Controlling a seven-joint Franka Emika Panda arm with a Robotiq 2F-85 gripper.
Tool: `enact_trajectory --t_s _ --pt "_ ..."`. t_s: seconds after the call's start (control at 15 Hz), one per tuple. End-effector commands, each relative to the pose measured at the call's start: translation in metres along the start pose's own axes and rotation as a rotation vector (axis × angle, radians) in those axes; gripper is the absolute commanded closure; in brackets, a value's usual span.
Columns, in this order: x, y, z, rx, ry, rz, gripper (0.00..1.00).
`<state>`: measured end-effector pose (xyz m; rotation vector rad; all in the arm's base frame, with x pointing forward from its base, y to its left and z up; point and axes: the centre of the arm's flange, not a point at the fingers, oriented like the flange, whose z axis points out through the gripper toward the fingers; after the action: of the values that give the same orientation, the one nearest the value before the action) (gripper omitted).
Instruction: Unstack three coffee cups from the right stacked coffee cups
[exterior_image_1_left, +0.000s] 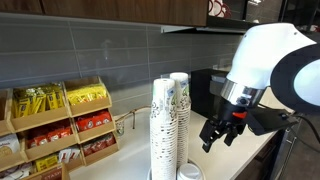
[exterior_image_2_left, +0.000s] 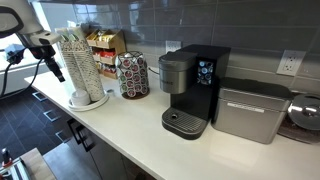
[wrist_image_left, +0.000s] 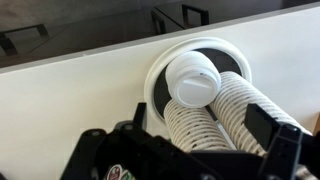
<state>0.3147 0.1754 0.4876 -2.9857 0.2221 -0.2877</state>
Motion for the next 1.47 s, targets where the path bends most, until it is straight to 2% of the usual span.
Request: enact_trajectory --t_s 0.0,0.2,0.27,0.47,0.93,1.4 --pt "0.023 0.005 -0.031 -0.048 0.031 -0.072 0.0" --pt "0.037 0.008 -0.059 -0.056 0.058 -0.186 0.0" --pt "0.025 0.006 -0.045 -0.043 0.066 -0.123 0.0" --pt "0.033 0.007 -0.059 -0.037 0.078 -0.162 0.0" --pt "0.034 0.007 -0.057 -0.04 0.071 -0.166 0.0" --pt "0.041 -0.008 -0.118 -0.082 0.122 -0.285 0.0"
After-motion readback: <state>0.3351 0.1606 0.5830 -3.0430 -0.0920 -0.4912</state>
